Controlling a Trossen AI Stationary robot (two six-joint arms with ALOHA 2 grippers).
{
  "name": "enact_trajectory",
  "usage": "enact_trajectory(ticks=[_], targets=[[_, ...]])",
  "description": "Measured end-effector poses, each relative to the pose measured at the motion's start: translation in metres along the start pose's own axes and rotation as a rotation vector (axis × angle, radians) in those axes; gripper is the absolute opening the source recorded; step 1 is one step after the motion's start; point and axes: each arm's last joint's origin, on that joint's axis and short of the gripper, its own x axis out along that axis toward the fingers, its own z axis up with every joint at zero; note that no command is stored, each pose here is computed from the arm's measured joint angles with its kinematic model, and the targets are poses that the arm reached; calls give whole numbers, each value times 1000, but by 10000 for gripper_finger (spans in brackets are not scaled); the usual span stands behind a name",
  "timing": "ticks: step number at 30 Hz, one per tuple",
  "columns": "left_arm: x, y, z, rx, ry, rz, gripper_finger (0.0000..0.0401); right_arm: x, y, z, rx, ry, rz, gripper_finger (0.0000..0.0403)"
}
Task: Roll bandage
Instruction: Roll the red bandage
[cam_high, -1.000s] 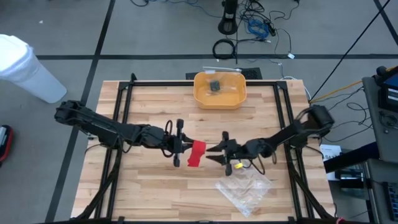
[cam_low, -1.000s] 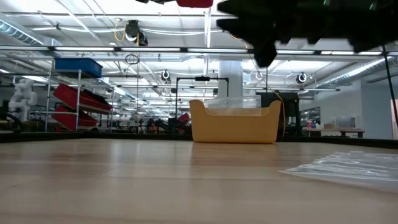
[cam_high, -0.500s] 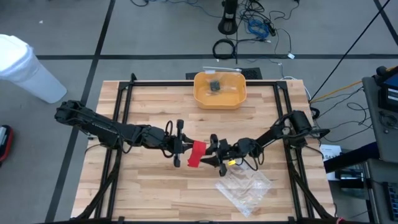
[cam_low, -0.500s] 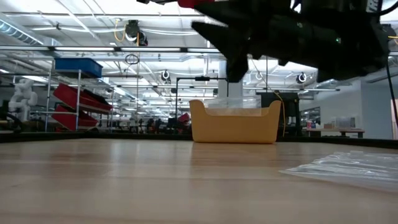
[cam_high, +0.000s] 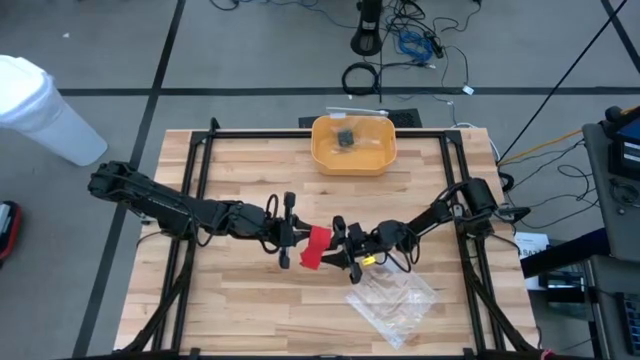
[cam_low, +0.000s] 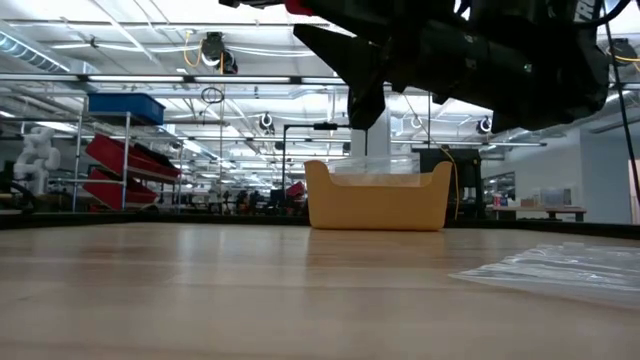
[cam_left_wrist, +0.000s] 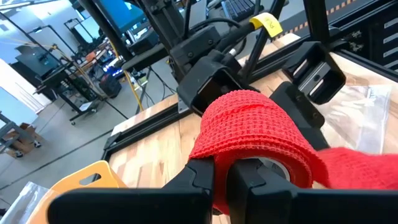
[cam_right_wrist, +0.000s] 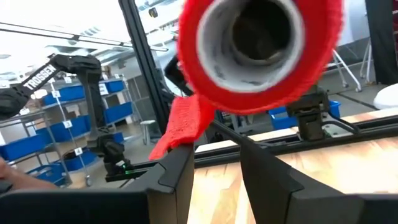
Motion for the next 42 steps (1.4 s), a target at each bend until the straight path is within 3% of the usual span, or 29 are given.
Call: enact_trajectory(ticks=[6, 11, 14, 20, 25, 32, 42], targets=[[0, 0, 0, 0, 2, -1, 15, 0, 1, -1, -41, 3, 8, 116], [0, 0, 0, 0, 3, -1, 15, -3, -10, -23, -92, 242, -118, 116], [0, 0, 0, 0, 3, -1, 15, -5, -14, -27, -76, 285, -159, 116], [0, 0, 0, 0, 3, -1, 15, -3, -11, -23, -96, 242, -130, 116], [0, 0, 0, -1, 5, -2, 15, -2, -6, -18, -200, 188, -102, 116], [0, 1, -1, -72, 7, 6, 15, -2, 2, -16, -345, 116, -241, 116], [1, 3, -2, -83, 18, 30, 25, -2, 30, -9, -459, -11, -156, 116]])
